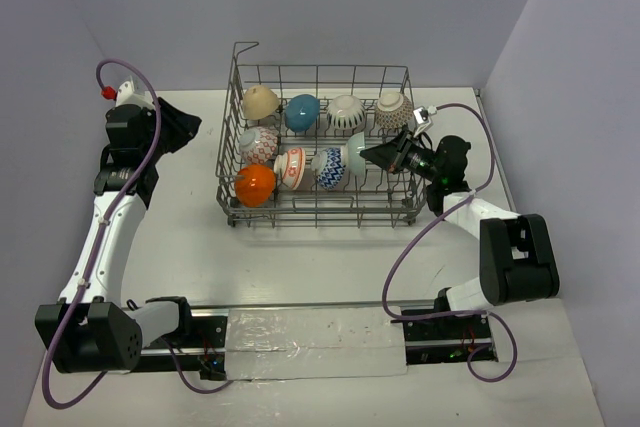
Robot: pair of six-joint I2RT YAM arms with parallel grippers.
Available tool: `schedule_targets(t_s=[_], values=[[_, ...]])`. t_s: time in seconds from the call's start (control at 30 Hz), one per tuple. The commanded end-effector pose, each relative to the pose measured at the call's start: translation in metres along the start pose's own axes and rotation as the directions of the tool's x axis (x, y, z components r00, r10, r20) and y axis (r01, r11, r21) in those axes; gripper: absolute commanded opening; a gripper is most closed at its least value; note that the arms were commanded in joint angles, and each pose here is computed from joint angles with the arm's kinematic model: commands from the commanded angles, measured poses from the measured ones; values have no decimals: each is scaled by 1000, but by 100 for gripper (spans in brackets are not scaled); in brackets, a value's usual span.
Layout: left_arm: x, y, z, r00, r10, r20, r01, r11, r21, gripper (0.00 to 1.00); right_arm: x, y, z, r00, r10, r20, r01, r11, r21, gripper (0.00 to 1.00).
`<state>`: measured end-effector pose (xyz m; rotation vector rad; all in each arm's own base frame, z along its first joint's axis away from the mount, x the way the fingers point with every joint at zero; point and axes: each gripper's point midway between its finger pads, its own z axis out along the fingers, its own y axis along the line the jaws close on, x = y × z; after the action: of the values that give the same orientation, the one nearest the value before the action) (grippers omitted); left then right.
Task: Load the bowls into the dish rack
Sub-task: Insert the bowl into the dish rack.
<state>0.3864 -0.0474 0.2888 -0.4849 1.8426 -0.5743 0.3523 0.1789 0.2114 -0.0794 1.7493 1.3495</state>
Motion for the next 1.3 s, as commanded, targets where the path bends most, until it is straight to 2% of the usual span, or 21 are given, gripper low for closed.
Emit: schedule_targets(t_s=[0.0,0.33,0.73,0.83,0.9,1.27], values=[[-2,-7,0,1000,5,10,-5,999,31,40,-14,-1,2,997,-70,31,70,997,12,0],[-2,-7,1,1000,5,9,-5,999,33,40,-12,-2,1,996,-86,12,86,996,24,0],[-2,-8,1,1000,2,6,-2,999,36,40,-20,30,1,996,-88,26,90,990,-107,0],[-1,-8,1,1000,2,4,-2,999,37,40,-19,30,0,996,-87,25,89,990,-106,0],[-1,-8,1,1000,2,3,-2,999,38,40,-16,26,0,996,-84,21,86,992,-97,4],[2,-8,3,1000,-5,-8,5,999,43,40,-11,9,2,997,-75,-2,75,996,-46,1]])
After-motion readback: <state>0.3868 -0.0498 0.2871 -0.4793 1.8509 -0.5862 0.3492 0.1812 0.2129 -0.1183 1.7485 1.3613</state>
